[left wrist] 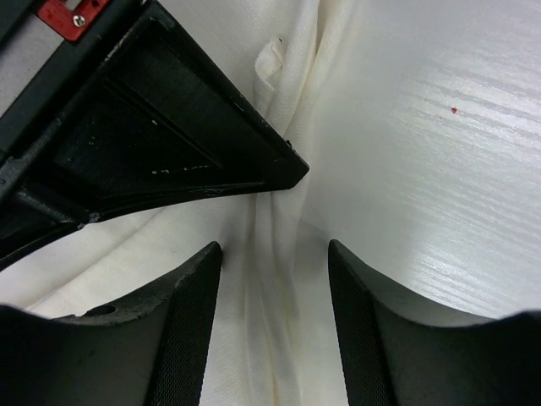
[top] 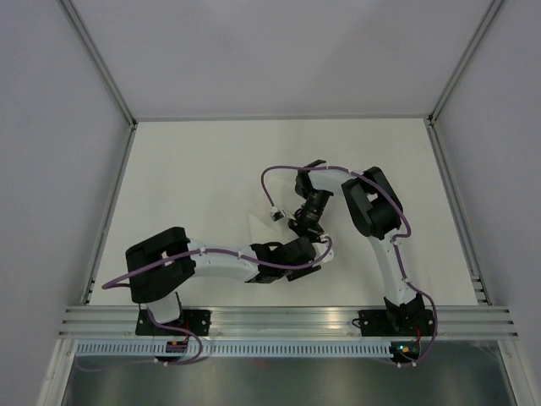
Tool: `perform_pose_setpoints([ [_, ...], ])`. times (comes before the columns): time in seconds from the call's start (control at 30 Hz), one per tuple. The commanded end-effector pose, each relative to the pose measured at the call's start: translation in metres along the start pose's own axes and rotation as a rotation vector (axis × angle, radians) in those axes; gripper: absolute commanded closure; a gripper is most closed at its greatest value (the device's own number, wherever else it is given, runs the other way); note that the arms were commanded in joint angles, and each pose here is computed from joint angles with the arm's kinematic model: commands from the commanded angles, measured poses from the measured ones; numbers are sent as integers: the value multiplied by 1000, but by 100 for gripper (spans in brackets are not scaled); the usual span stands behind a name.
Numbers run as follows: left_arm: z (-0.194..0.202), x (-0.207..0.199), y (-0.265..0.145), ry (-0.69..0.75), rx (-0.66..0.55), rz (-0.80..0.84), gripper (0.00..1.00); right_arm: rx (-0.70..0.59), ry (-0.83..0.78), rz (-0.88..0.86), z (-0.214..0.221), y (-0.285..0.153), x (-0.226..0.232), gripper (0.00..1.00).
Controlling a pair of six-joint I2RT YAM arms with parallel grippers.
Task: Fold the napkin, place the utensils inside, and roll it up
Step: Roll the napkin at the center of the board.
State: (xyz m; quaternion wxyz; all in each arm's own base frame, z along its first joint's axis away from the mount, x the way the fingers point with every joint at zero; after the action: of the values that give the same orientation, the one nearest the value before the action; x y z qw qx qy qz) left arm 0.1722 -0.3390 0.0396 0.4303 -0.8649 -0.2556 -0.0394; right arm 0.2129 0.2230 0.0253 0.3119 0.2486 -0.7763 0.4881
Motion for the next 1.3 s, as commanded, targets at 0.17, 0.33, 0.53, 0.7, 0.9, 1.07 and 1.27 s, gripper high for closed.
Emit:
perform_pose_setpoints([
  [0.17, -1, 6, 7, 63, 24, -47, 43, 28, -50, 16, 9, 7, -21, 100],
  [0.33, 8, 4, 8, 78, 53, -40, 51, 26, -48, 17, 9, 6, -21, 100],
  [0.53, 16, 3, 10, 104, 82, -35, 63, 27, -45, 11, 10, 7, -22, 99],
  [0.7, 20, -5, 14, 107, 103, 14, 78, 24, -43, 8, 10, 7, -22, 100],
  [0.9, 18, -16, 13, 68, 104, 106, 92, -15, -52, 26, 2, 0, -21, 89],
  [1.07, 20, -19, 8, 18, 95, 164, 98, -122, -75, 86, -16, -24, -16, 66],
  [1.27, 18, -20, 5, -49, 77, 226, 98, -258, -92, 181, -37, -59, -7, 57],
])
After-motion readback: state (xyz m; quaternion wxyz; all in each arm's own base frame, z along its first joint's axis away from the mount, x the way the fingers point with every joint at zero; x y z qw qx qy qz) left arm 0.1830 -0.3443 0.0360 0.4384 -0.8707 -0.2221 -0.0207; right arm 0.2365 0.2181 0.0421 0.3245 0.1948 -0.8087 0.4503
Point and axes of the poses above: each gripper's point midway between its finger pads, its own y axis out along the fingers, its own x axis along the line the jaws close on, z = x × y, the point moved 2 cm from there along -y, back along the fingers, and after that the axes turned 2 degrees about -y, right-handed, at the moved point
